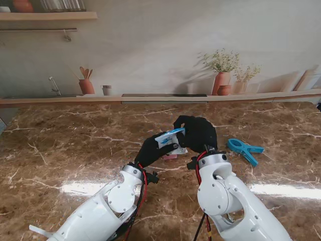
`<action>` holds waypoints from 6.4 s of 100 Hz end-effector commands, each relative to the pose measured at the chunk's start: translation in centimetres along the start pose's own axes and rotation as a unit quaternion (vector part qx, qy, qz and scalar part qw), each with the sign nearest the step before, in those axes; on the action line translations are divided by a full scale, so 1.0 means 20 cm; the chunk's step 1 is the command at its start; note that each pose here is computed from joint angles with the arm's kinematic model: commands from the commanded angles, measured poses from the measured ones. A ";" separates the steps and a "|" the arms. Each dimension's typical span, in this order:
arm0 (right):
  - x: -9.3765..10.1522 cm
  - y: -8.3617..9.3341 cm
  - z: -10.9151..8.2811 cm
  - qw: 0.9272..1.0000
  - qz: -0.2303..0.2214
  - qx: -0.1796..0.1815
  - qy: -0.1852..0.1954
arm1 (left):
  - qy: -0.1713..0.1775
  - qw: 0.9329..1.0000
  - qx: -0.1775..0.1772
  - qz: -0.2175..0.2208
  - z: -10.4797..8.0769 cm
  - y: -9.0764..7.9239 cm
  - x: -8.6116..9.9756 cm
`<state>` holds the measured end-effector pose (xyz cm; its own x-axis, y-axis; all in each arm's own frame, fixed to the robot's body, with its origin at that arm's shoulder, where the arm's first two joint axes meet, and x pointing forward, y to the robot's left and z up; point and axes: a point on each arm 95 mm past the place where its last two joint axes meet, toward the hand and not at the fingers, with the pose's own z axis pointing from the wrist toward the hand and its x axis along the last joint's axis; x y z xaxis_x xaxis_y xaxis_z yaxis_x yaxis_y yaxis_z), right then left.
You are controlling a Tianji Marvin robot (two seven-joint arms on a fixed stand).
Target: Fill the seasoning bottle
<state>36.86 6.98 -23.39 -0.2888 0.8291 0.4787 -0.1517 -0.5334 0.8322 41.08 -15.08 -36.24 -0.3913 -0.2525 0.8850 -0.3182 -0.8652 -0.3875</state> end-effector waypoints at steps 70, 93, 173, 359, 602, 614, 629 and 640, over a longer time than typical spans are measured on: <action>-0.07 -0.20 -0.19 0.989 0.008 0.149 -0.022 | 0.011 0.995 -0.062 0.071 -0.17 -0.15 0.06; -0.10 -0.31 -0.25 0.979 0.048 0.196 -0.038 | -0.021 0.990 -0.136 0.043 -0.23 -0.16 0.03; -0.29 -0.63 -0.39 0.969 0.028 0.235 -0.074 | -0.084 0.975 -0.198 0.056 -0.28 -0.08 -0.17; -0.25 -0.76 -0.44 0.997 0.068 0.033 0.007 | -0.210 0.946 -0.245 0.015 -0.35 -0.20 -0.19; -0.22 -0.60 -0.47 0.947 0.047 0.300 -0.103 | -0.125 0.931 -0.300 0.166 -0.33 -0.14 -0.19; -0.23 -0.62 -0.47 0.943 0.063 0.305 -0.117 | -0.123 0.932 -0.299 0.167 -0.33 -0.14 -0.20; -0.23 -0.62 -0.47 0.942 0.052 0.314 -0.110 | -0.125 0.931 -0.299 0.167 -0.33 -0.14 -0.20; -0.23 -0.63 -0.47 0.945 0.042 0.309 -0.102 | -0.125 0.931 -0.299 0.167 -0.33 -0.14 -0.20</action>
<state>31.67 8.30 -37.77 -0.0855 0.8332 0.5463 0.4422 -0.4596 0.7702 38.07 -9.06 -39.50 -0.3832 -0.6076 0.6957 -0.6573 -0.3498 -0.6676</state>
